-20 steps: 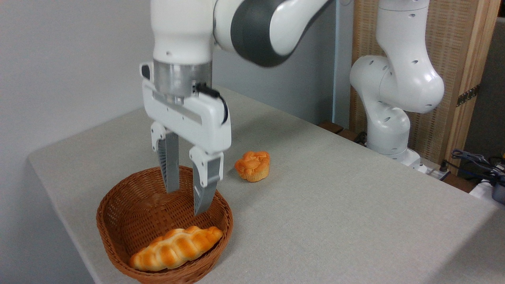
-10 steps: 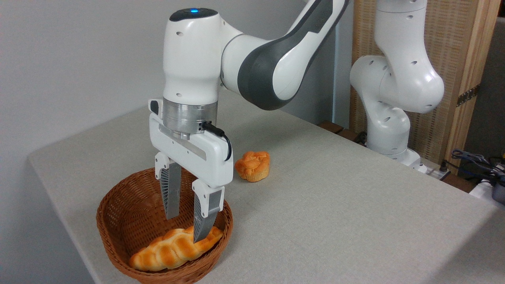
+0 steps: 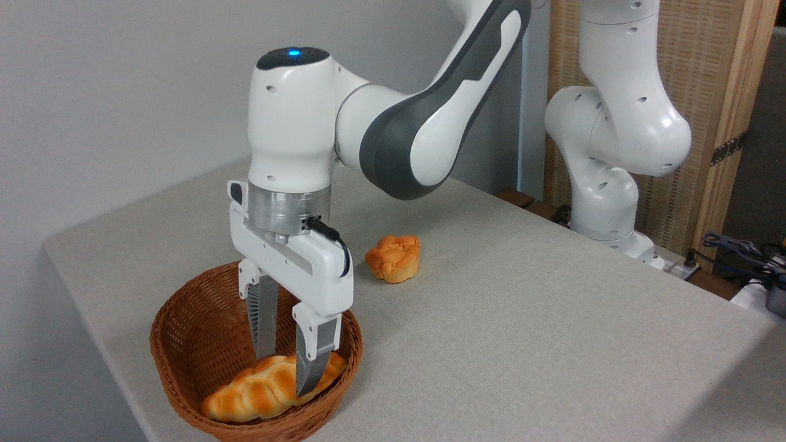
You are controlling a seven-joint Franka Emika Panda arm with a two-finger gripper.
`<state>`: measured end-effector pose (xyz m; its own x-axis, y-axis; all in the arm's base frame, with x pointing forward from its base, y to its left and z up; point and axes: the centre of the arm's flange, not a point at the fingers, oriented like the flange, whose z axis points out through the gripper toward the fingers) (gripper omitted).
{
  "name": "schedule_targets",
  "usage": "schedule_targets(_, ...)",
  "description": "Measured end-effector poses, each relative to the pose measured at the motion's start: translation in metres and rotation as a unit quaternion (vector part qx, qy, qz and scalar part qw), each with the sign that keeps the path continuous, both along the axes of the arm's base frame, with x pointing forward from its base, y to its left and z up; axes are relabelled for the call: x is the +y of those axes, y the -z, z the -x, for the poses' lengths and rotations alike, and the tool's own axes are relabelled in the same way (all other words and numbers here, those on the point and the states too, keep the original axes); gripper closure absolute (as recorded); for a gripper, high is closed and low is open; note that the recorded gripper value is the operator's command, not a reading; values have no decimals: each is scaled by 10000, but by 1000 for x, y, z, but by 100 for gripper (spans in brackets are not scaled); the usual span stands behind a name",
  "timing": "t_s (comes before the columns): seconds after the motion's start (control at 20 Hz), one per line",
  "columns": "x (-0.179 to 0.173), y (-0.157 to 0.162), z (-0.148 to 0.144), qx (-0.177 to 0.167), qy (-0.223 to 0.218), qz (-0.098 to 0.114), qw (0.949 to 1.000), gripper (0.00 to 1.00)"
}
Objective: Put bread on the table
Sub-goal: 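Lower the gripper into the basket and close it on the braided roll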
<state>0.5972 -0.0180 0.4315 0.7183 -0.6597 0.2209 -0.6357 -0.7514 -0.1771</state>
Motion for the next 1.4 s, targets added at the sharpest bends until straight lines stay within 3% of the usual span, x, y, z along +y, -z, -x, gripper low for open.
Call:
schedule_targets(0.1, -5, 7, -3, -11, 41, 0, 10000, 7)
schedule_targets(0.35, -6, 15, -5, 12, 108, -50, 9999, 49)
schedule_targets(0.55, -6, 17, -6, -7, 213, -111, 9997, 68)
schedule_targets(0.95, -6, 19, -5, 4, 307, -147, 9994, 71)
schedule_targets(1.15, -6, 19, -5, 3, 326, -153, 9994, 82)
schedule_targets(1.4, -6, 17, -5, -11, 399, -174, 9991, 82)
